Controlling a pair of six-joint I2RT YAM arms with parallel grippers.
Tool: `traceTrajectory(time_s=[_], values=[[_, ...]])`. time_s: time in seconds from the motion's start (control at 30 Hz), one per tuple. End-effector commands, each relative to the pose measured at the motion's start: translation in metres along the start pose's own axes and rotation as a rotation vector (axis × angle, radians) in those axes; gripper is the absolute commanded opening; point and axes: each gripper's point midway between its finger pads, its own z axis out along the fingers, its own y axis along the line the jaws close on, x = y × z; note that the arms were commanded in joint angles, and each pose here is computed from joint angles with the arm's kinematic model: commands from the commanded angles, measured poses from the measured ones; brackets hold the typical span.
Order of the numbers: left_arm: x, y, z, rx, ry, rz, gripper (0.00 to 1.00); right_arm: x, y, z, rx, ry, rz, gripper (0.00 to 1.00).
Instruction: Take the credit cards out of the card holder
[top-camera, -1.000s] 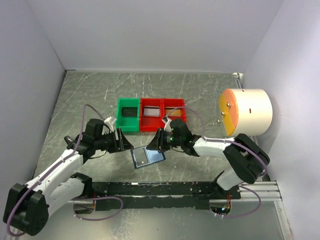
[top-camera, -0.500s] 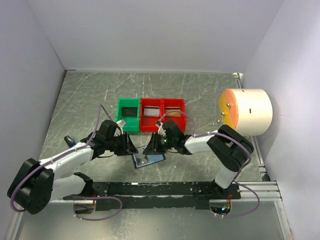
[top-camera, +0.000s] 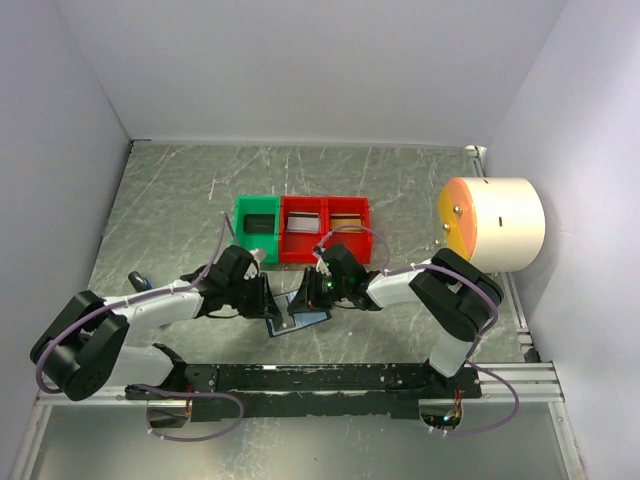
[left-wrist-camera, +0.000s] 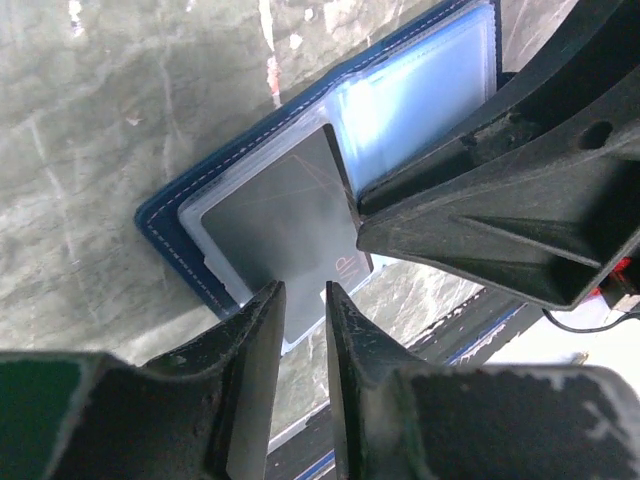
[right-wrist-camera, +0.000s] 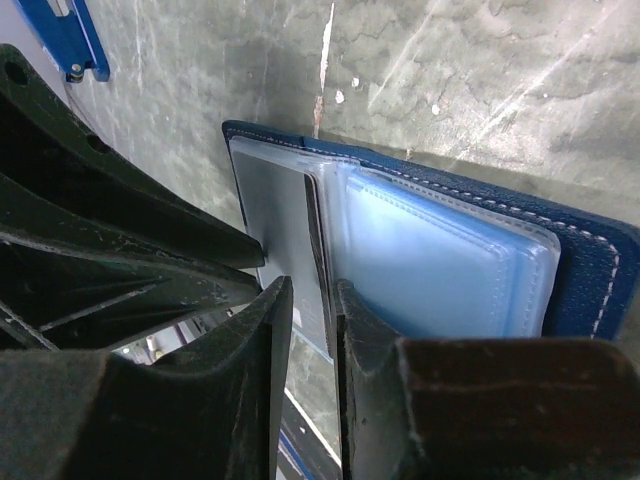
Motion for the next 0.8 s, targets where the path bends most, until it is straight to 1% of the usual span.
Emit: traceTrajectory(time_s=[0.0,0.13,0.33,0.5,0.57,0.67,0.77], values=[[-0.006,0.006,0.008,-0.073,-0.04,0.019,0.34,0.004,-0.006,0.004,0.025,0.007,0.008,0.23],[0.003,0.015,0.011,-0.119,-0.033,0.011,0.33,0.006,-0.001,0.004,-0.012,0.021,0.013,0.21],[0.001,0.022,0.004,-0.187,-0.067,0.002,0.34,0.001,-0.01,0.0,0.059,-0.004,-0.001,0.24],[-0.01,0.02,-0.01,-0.206,-0.13,0.008,0.42,0.003,-0.013,0.002,0.067,0.004,0.004,0.24],[-0.012,0.017,-0.01,-0.198,-0.138,0.016,0.44,0.004,-0.013,0.004,0.058,0.007,0.009,0.24],[-0.01,0.017,-0.004,-0.191,-0.117,0.019,0.42,0.003,-0.012,0.005,0.057,0.008,0.008,0.24],[-0.007,0.015,0.004,-0.174,-0.09,0.018,0.36,0.002,-0.009,0.006,0.042,0.013,0.005,0.23]])
